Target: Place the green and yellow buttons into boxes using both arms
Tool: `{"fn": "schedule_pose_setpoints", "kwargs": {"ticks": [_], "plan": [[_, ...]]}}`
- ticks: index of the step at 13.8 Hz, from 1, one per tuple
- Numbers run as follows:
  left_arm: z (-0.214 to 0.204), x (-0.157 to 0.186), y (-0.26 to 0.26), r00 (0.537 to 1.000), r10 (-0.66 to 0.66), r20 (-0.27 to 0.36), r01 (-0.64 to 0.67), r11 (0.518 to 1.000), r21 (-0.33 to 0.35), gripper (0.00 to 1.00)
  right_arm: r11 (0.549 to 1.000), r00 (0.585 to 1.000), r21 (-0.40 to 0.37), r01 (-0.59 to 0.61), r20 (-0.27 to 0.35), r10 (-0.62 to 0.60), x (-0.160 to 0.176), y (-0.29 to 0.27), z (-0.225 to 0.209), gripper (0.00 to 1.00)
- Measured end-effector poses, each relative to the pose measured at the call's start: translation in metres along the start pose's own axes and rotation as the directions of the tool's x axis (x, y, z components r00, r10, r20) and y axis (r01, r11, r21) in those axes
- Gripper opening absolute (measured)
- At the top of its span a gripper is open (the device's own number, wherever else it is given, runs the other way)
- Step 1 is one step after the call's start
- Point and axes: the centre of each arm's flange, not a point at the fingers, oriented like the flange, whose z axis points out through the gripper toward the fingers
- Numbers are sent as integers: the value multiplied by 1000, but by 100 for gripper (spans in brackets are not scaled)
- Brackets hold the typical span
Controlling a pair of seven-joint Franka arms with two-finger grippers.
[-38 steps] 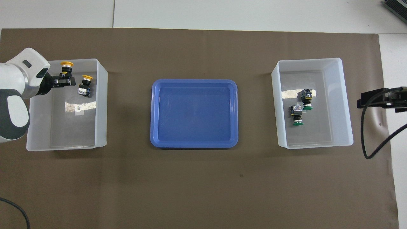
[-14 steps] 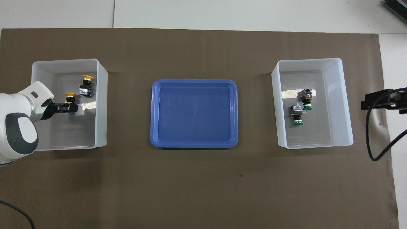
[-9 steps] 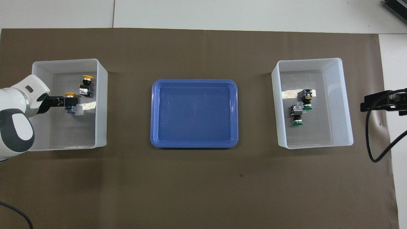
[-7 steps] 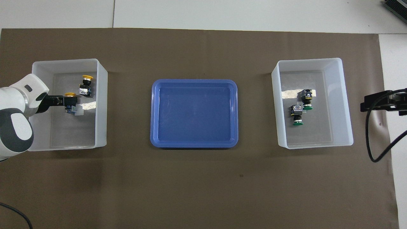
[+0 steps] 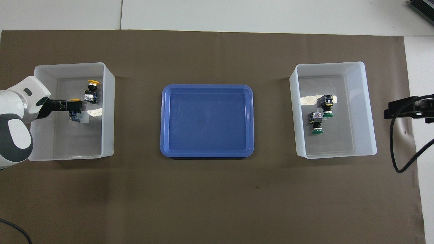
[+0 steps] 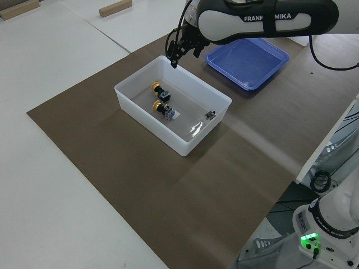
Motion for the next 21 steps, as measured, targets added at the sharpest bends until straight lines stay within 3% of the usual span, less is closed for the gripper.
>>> {"fn": "schedule_pose_setpoints", "kwargs": {"ticks": [9, 14, 21], "plan": [[-100, -2, 22, 998, 26, 51, -25, 1000, -10, 100, 1000, 1000, 0, 0, 0, 0, 0, 0, 0, 100], [-102, -29, 28, 996, 11, 84, -11, 1000, -10, 100, 1000, 1000, -1, 20, 12, -20, -1, 1, 1, 100], [-119, -20, 27, 998, 12, 70, -11, 1000, -9, 100, 999, 999, 0, 37, 16, -37, -1, 6, 1, 100]]}}
